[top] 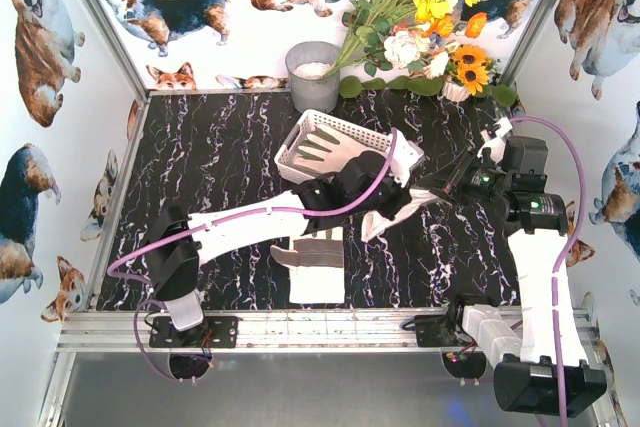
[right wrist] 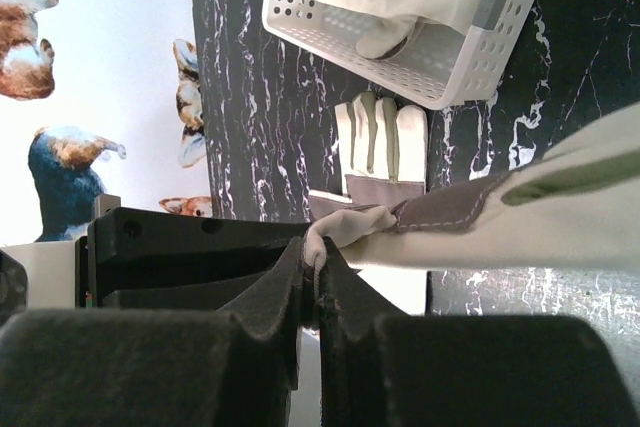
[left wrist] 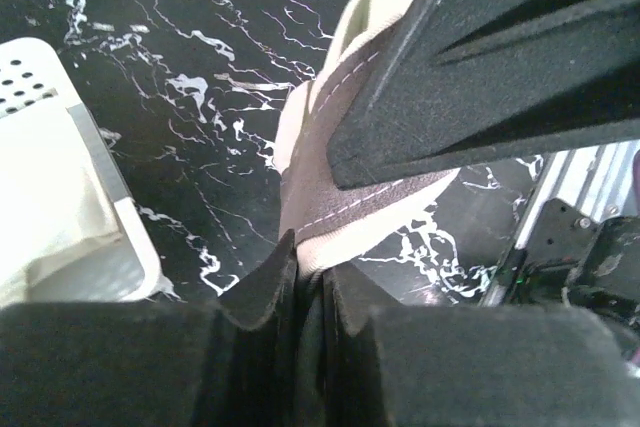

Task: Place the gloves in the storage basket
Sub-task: Pair the glove with the glove.

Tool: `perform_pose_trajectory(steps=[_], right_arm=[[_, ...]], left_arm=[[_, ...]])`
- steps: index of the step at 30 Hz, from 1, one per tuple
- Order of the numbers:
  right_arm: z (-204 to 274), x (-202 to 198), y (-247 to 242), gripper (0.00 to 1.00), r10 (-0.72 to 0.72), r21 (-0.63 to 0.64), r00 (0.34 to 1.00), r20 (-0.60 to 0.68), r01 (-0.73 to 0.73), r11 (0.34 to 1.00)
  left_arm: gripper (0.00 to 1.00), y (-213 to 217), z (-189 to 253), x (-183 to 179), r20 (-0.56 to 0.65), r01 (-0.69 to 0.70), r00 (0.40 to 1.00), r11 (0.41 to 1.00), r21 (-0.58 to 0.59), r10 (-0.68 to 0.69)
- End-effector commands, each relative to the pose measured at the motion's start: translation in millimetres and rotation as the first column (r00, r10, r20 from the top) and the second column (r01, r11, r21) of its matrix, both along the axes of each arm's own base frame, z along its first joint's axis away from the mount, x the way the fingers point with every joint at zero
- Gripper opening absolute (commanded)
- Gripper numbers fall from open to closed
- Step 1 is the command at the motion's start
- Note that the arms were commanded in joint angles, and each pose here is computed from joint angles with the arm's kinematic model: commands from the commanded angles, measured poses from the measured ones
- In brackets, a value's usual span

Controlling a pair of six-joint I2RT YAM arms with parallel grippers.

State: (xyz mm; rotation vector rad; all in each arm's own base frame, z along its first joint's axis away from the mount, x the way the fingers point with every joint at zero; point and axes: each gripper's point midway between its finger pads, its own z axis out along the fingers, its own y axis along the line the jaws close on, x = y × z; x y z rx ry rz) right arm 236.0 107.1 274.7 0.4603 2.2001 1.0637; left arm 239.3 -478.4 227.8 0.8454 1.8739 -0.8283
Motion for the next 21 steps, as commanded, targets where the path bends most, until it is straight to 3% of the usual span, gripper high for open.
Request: perform_pose_trajectory(steps=[1,3,6,10,15,18,21], right_arm=[[25.2,1.6,6.0,0.01,0.062,-0.009,0.993,0.100,-0.061,0.998],[29.1,1.1,7.4,0.14,0.079,-0.010,0.990,0.116,-0.079,0.997],[44.1,-1.1,10.3,0.44,0.102,-0.014,0.979,0.178,-0.101,0.995],[67.7,-9.7,12.9,0.69,0.125,-0.035,0.953,0.275,-0.120,0.992],[82.6,-21.9,16.3,0.76,0.134,-0.029,0.939,0.317,-0.131,0.991],[82.8,-25.5,20.2,0.77,0.126,0.013,0.932,0.340,-0.138,0.990],[78.8,-24.9,25.5,0.78,0.112,0.087,0.930,0.351,-0.152,0.985]], left_arm=[[0.00,-2.0,19.7,2.1,0.007,-0.033,0.999,0.998,-0.055,0.033],[0.00,4.2,21.7,1.2,-0.005,-0.056,0.998,0.996,-0.067,0.056],[0.00,16.6,23.3,0.2,-0.042,-0.111,0.993,0.990,-0.082,0.108],[0.00,36.9,22.2,2.0,-0.126,-0.227,0.969,0.968,-0.107,0.213],[0.00,64.3,36.2,9.6,-0.275,-0.355,0.916,0.909,-0.220,0.291],[0.00,75.1,59.2,10.9,-0.337,-0.379,0.905,0.850,-0.365,0.259],[0.00,90.8,77.7,16.9,-0.386,-0.446,0.877,0.783,-0.433,0.286]])
